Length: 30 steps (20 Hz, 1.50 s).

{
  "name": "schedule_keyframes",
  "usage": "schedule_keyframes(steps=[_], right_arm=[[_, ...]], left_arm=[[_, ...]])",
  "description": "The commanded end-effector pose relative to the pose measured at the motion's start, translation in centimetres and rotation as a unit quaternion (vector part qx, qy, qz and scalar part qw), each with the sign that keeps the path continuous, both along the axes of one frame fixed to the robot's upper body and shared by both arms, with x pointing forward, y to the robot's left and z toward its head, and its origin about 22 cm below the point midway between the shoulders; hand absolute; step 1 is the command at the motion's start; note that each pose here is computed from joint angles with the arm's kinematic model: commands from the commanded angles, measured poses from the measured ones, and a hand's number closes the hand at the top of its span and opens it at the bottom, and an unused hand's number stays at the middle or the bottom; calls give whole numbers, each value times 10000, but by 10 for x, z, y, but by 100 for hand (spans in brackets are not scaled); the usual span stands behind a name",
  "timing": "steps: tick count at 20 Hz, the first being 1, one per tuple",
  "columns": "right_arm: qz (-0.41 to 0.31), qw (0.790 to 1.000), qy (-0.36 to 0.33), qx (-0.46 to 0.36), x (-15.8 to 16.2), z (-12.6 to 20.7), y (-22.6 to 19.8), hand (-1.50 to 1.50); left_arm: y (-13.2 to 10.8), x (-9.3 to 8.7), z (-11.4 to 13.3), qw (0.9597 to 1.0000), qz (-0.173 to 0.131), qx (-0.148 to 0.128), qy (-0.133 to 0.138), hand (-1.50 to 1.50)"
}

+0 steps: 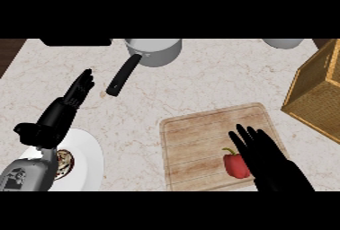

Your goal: Pick the bell pepper from the cutting board and place it in the basket

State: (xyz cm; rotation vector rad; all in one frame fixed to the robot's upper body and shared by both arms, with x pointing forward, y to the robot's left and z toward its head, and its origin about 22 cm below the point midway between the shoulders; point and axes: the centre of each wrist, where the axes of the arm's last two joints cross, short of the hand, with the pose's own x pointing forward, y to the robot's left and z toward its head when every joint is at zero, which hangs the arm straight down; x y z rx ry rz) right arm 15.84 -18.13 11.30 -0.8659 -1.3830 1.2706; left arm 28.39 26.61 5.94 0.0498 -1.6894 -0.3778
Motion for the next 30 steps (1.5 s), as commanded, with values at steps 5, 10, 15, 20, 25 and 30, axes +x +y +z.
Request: schedule_keyframes(steps=[5,10,15,20,25,30], right_arm=[[-172,9993,80,-332,-1,-16,9,-150],[-171,9990,147,-388,4,-17,4,-150],[-266,9987,171,-409,15,-33,15,-150],[-465,9961,324,-678,46,-60,22,-150],[-544,9947,412,-771,24,-67,3,-150],[-442,9941,711,-685,42,-84,-4,-150]], left_arm=[[5,-7,-20,10000,5,-52,-2,0],[-4,3,5,10000,-18,-8,-44,0],[3,0,21,10000,-76,25,-30,0],[-12,-5,-3,10000,-77,20,-9,0],[-18,-1,-2,10000,12,-37,-56,0],[29,-8,1,10000,1,69,-30,0]])
